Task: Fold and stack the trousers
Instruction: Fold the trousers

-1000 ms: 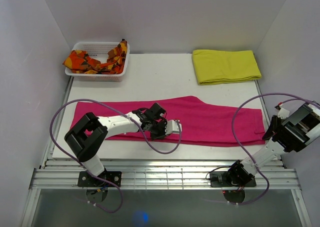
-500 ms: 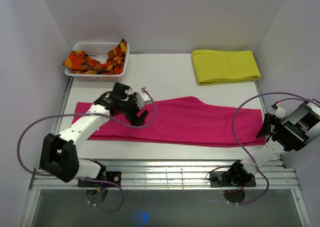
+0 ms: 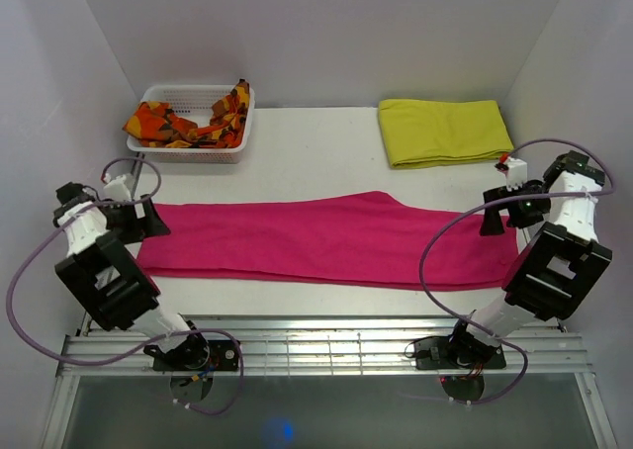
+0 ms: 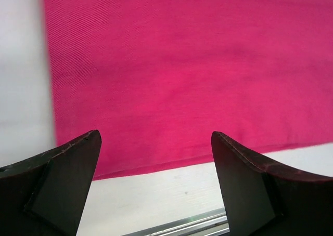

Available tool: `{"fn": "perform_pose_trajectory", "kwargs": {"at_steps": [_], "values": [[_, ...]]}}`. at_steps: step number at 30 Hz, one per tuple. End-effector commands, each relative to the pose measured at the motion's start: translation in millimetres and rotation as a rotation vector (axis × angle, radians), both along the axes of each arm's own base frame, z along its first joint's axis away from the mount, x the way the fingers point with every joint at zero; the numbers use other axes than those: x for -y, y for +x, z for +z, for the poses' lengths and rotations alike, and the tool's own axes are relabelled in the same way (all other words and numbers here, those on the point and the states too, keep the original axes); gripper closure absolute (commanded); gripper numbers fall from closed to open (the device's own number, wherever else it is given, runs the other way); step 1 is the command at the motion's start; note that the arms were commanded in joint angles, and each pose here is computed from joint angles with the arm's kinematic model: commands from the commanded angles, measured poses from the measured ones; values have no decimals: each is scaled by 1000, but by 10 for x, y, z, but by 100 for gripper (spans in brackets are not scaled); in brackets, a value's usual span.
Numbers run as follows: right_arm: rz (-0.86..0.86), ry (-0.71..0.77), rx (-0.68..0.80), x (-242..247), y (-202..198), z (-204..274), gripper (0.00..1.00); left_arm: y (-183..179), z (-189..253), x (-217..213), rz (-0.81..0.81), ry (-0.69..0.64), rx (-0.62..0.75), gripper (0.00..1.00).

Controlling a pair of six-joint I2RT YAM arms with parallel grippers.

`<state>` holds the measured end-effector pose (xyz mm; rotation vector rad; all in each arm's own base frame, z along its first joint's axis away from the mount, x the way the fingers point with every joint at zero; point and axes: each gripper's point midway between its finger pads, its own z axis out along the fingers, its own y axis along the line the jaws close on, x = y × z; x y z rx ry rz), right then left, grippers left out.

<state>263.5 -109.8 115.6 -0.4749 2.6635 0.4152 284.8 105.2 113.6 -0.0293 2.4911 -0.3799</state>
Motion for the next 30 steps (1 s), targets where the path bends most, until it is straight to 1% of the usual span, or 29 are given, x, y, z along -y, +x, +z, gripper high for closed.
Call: {"fn": "perform_pose_trajectory", "kwargs": {"at_steps": [1,2,3,5,6,7,9,10,11,14,17,18,20,21,23,26,28,29,30], "values": [[18,-19,75,-212,282,74,5,-55,-137,-309,118,-152,-58,2],[25,-19,79,-254,323,95,5,-75,-198,-428,137,-126,-74,2],[42,-11,72,-332,354,88,5,-29,-235,-521,143,-92,-62,2],[35,6,67,-400,404,103,5,-38,-349,-621,160,-49,-74,2],[46,18,60,-458,417,89,5,-15,-388,-722,173,-3,-70,3],[42,26,56,-488,428,88,5,-32,-452,-751,179,11,-83,6],[53,38,45,-563,434,66,6,-43,-580,-824,193,32,-112,8],[51,43,39,-593,432,59,6,-55,-637,-831,194,36,-124,10],[51,44,38,-602,436,51,6,-72,-730,-829,194,30,-136,14],[54,43,31,-628,430,45,7,-132,-901,-791,196,14,-169,21],[55,36,26,-618,420,43,8,-147,-1054,-776,207,-5,-191,25],[57,34,26,-618,409,38,8,-184,-1134,-731,207,-25,-210,28],[59,30,24,-613,400,31,8,-200,-1188,-653,200,-64,-217,39],[60,26,21,-605,398,20,8,-229,-1211,-595,197,-88,-228,49],[63,24,19,-604,390,7,8,-225,-1189,-456,164,-151,-208,59],[66,22,11,-604,364,-48,8,-263,-1087,-247,132,-237,-201,69],[67,27,6,-617,357,-70,8,-278,-1045,-158,135,-282,-201,72],[64,30,3,-615,357,-74,9,-278,-1038,-135,142,-294,-208,79],[64,34,2,-618,366,-77,9,-280,-1028,-126,148,-303,-214,90]]}}
